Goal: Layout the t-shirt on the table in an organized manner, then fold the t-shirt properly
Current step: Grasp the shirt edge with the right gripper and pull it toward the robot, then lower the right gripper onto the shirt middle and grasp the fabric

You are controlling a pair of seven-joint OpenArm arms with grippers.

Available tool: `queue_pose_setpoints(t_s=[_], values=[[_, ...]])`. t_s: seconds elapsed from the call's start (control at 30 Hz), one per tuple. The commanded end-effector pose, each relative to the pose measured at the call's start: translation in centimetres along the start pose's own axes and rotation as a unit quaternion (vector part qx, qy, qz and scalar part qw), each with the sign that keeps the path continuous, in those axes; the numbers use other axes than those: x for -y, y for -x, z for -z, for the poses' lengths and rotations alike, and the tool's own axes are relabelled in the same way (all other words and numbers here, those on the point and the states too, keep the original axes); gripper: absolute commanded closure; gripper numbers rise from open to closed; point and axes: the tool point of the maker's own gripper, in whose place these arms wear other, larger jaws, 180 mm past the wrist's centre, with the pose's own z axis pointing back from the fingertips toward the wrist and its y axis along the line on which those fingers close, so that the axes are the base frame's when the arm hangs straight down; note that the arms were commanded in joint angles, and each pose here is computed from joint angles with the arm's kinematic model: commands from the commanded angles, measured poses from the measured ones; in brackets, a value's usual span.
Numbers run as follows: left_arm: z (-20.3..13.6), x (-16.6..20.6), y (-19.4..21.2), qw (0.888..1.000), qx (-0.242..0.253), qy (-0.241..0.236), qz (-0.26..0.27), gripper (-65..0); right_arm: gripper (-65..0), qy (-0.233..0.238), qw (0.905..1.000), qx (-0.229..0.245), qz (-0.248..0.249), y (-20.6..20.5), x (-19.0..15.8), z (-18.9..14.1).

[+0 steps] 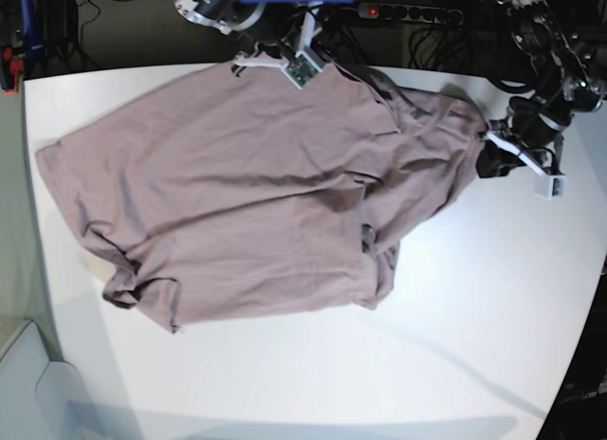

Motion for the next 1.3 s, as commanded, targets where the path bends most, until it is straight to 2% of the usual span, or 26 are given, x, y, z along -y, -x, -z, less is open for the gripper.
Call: queue_pose_setpoints(t_s=[0.0, 0.17, 0.27, 0.4, 0.5, 0.6, 0.7, 0.83, 1.0, 1.27], values=[[-0.3, 0.3, -2.2, 0.999, 0.033, 0.007, 0.01, -12.2, 0.0, -0.021, 0.9985, -0.046, -0.022, 2.5, -0.8, -0.6], [-0.3, 0.3, -2.2, 0.999, 0.033, 0.008, 0.01, -12.3, -0.6, -0.024, 0.9977, -0.06, -0.02, 3.6, -1.0, -0.9], [-0.3, 0.3, -2.2, 0.999, 0.033, 0.008, 0.01, -14.7, -8.0, -0.023, 0.9955, -0.089, -0.022, 4.6, -0.9, -1.0], [-0.3, 0.3, -2.1, 0.999, 0.032, 0.008, 0.01, -27.4, -19.6, -0.017, 0.993, -0.115, -0.023, 5.4, -0.4, -1.2], [-0.3, 0.3, -2.1, 0.999, 0.032, 0.008, 0.01, -40.5, -22.9, -0.016, 0.9926, -0.118, -0.025, 5.6, -0.3, -1.5], [-0.3, 0.4, -2.1, 0.999, 0.032, 0.009, 0.009, -46.7, -22.7, -0.018, 0.9928, -0.115, -0.026, 5.6, -0.5, -1.5], [-0.3, 0.4, -2.1, 0.999, 0.032, 0.009, 0.009, -46.6, -20.3, -0.017, 0.9953, -0.092, -0.025, 4.9, -0.4, -1.4], [-0.3, 0.4, -2.1, 0.999, 0.032, 0.009, 0.009, -46.7, -12.8, -0.016, 0.9983, -0.05, -0.025, 3.4, -0.3, -1.3], [-0.2, 0.4, -2.3, 0.999, 0.034, 0.009, 0.01, -46.7, -5.2, -0.013, 0.9988, -0.031, -0.037, 3.0, 0.2, -1.5], [-0.2, 0.4, -2.3, 0.999, 0.035, 0.009, 0.01, -46.7, -4.9, -0.001, 0.9989, 0.017, -0.043, 0.8, 1.3, -1.5]])
